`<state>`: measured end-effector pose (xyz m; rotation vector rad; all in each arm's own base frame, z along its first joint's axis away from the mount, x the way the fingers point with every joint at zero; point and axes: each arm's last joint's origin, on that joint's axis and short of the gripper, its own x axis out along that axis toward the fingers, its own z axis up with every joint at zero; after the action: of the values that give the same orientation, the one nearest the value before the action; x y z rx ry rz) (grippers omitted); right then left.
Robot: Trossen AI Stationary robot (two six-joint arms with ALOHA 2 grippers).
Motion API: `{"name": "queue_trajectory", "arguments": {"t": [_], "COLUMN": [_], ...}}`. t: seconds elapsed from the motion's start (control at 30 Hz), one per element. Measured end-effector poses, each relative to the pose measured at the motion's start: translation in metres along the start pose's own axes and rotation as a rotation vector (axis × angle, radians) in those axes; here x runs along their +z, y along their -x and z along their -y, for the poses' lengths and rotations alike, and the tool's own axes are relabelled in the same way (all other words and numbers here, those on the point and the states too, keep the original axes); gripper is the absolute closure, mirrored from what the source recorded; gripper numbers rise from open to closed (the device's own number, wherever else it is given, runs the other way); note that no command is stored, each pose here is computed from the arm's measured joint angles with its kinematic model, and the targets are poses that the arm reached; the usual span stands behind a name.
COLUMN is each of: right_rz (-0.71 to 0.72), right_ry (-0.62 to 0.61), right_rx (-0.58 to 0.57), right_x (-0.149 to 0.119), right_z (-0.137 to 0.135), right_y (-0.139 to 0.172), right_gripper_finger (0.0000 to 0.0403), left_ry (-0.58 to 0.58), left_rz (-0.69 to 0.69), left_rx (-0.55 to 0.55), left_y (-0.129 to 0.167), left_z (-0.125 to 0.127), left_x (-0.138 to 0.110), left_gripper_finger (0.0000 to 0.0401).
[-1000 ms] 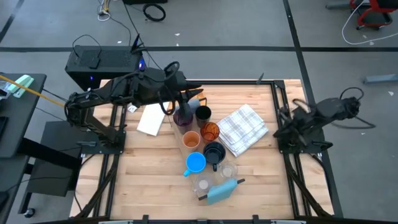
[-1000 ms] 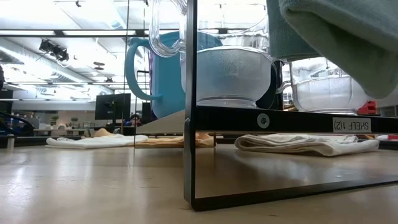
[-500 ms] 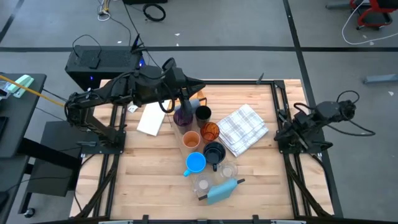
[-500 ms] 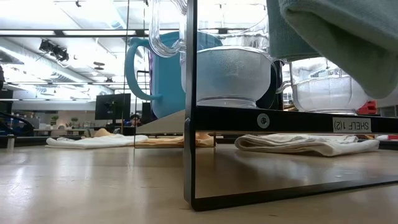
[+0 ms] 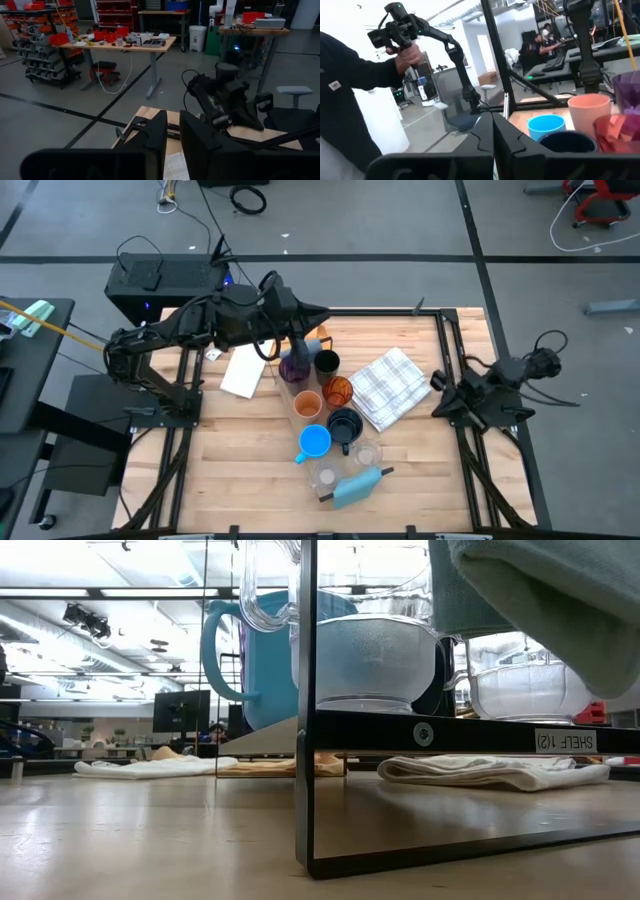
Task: Stack small to large cups/mugs on shelf
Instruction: Return to Home Position
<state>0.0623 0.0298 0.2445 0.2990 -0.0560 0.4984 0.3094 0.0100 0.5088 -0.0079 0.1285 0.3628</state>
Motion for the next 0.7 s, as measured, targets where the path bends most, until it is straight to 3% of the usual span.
{"name": "queue_trajectory", "arguments": {"t": [0.33,0.7], "right_rz": [0.054,-0.004], "right_ry": [0.006,0.070], "right_rx": [0.015,-0.077], "right_x": [-0.038,-0.058], "right_z": [0.012,0.034], "right_y": [-0.015,-0.016], "right_gripper_finger": [0.0403,0.0403], "left_ry": [-0.004,-0.031], "left_rz": [-0.003,-0.011], "left_rx": [0.000,0.000], "left_y": [0.000,0.000], "left_z": [0.000,0.000], "left_x": [0.000,-0.001], "left_gripper_finger": [0.0340,0.0346]}}
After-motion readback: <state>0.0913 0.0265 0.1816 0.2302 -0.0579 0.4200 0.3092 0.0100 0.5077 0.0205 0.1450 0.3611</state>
